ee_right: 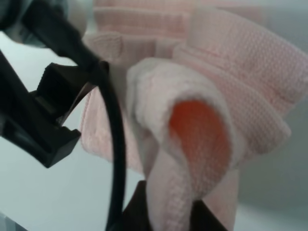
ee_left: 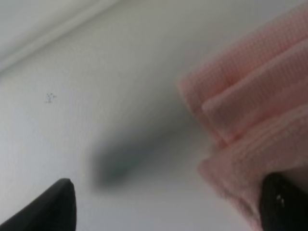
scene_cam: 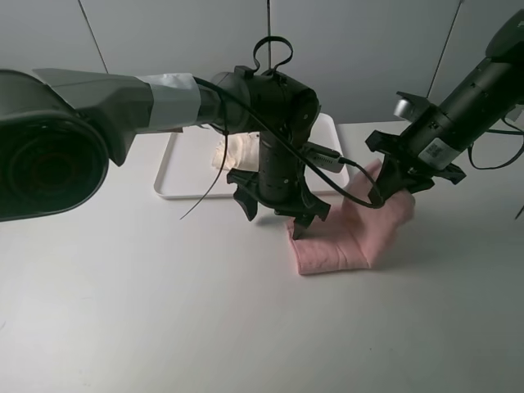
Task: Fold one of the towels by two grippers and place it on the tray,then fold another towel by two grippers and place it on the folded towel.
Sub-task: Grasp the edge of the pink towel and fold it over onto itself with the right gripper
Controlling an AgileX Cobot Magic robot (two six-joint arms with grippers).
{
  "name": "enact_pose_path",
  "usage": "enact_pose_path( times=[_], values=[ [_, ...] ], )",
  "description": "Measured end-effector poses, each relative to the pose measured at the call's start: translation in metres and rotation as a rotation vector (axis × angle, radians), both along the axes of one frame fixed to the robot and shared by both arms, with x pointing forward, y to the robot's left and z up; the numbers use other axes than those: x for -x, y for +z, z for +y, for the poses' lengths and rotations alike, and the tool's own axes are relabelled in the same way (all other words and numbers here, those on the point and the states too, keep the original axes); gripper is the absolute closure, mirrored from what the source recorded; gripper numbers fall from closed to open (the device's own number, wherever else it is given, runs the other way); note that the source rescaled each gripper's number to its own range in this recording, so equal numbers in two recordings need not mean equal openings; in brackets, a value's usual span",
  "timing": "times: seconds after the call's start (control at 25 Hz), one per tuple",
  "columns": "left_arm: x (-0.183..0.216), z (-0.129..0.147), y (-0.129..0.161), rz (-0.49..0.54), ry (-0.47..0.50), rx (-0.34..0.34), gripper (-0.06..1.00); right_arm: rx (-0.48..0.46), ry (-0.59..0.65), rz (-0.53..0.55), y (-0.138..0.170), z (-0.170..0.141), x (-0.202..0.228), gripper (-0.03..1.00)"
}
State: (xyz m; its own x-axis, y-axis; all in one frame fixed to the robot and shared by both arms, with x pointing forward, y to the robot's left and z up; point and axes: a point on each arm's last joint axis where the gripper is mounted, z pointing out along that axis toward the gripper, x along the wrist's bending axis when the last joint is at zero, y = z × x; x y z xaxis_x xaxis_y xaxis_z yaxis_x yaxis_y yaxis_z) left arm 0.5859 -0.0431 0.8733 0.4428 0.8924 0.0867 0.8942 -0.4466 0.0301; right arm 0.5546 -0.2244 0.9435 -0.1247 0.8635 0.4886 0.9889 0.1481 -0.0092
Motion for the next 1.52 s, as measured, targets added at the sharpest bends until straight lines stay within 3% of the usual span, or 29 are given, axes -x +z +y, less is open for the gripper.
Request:
enact_pose_path(
  times=[0.2,0.44,0.72,1.12,1.52],
  values=[
    [0.0,0.0,0.0,0.003,-0.003,0.002,-0.03,0.002,0.03,-0.013,0.0,0.011,0.002,0.9],
    [-0.001,0.002,0.0,0.015,0.011,0.01,-0.03,-0.032,-0.045,0.005,-0.017,0.013,0.014,0.9],
    [-0.003,0.005,0.0,0.039,0.029,0.029,-0.03,-0.166,-0.122,-0.029,-0.034,0.02,0.029,0.9],
    [-0.004,0.006,-0.001,0.053,0.029,0.039,-0.03,-0.268,-0.243,-0.076,-0.039,0.025,0.032,0.9],
    [-0.006,0.007,-0.002,0.066,0.034,0.053,-0.03,-0.282,-0.264,-0.114,-0.043,0.025,0.034,0.9]
  ],
)
